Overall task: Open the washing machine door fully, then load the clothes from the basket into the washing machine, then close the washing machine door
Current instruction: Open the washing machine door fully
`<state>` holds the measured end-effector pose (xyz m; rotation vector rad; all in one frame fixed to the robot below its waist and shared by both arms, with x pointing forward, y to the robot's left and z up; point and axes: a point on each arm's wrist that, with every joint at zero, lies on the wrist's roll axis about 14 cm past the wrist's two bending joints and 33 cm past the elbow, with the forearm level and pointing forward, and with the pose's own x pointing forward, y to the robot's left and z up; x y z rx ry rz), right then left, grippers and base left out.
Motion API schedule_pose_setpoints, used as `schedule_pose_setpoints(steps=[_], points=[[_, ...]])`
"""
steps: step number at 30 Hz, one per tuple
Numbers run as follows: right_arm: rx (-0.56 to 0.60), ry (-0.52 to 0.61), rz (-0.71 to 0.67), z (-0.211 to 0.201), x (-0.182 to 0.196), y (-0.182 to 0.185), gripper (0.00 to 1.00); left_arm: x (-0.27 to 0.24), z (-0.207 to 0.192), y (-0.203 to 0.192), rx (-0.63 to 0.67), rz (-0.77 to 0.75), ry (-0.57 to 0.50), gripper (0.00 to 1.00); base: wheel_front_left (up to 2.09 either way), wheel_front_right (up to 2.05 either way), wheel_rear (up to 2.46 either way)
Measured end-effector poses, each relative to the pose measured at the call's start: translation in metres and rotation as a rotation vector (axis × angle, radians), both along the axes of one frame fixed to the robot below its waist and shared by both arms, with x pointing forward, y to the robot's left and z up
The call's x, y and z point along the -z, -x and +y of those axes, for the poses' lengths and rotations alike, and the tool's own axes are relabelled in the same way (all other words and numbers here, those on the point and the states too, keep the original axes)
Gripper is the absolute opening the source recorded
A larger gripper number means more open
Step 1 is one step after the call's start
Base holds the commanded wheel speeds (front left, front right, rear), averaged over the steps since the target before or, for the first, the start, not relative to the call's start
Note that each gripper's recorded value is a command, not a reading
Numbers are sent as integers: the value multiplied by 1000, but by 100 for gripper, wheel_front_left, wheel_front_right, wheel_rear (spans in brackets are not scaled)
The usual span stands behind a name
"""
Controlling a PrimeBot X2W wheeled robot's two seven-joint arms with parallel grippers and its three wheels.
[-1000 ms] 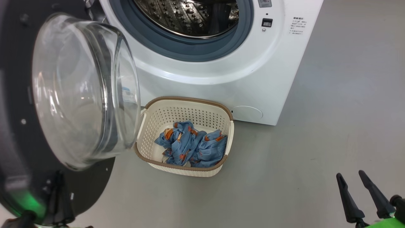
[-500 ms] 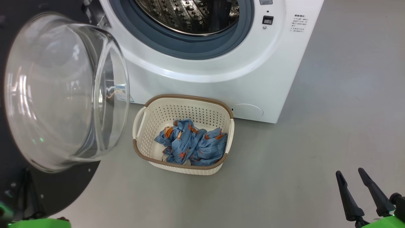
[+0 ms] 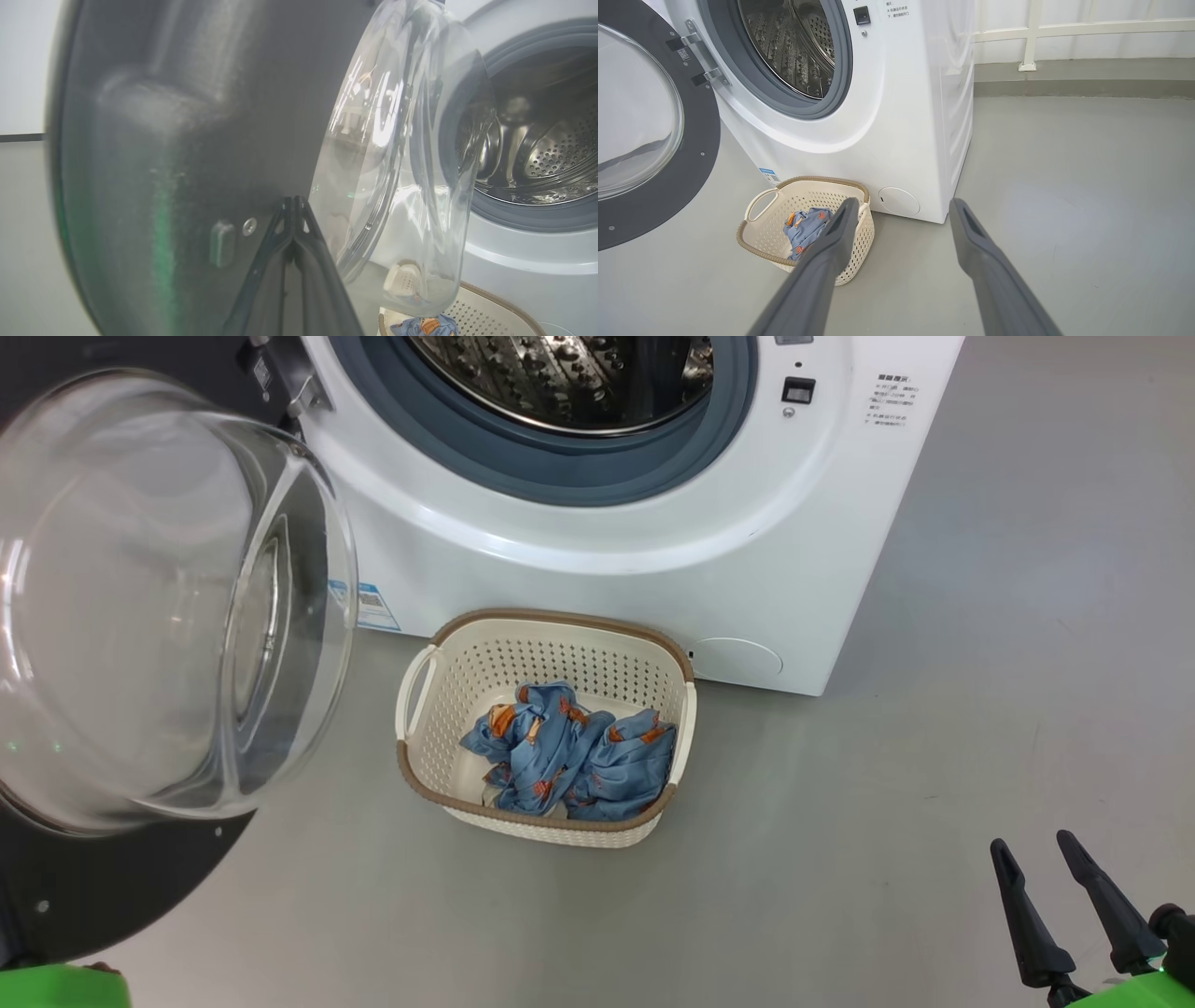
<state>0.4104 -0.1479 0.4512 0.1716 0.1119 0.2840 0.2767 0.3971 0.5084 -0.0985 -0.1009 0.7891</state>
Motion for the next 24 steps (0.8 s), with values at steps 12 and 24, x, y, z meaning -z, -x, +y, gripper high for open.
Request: schedule_pose_setpoints(steps=[12,24], points=[[-9,4,12,1,6,-6,100,-4,43,-1,-78,31,-34,0,0,0,0],[-12,8,22,0,15,-20,100,-9,74,-17,-120,73,-74,0,0,0,0]])
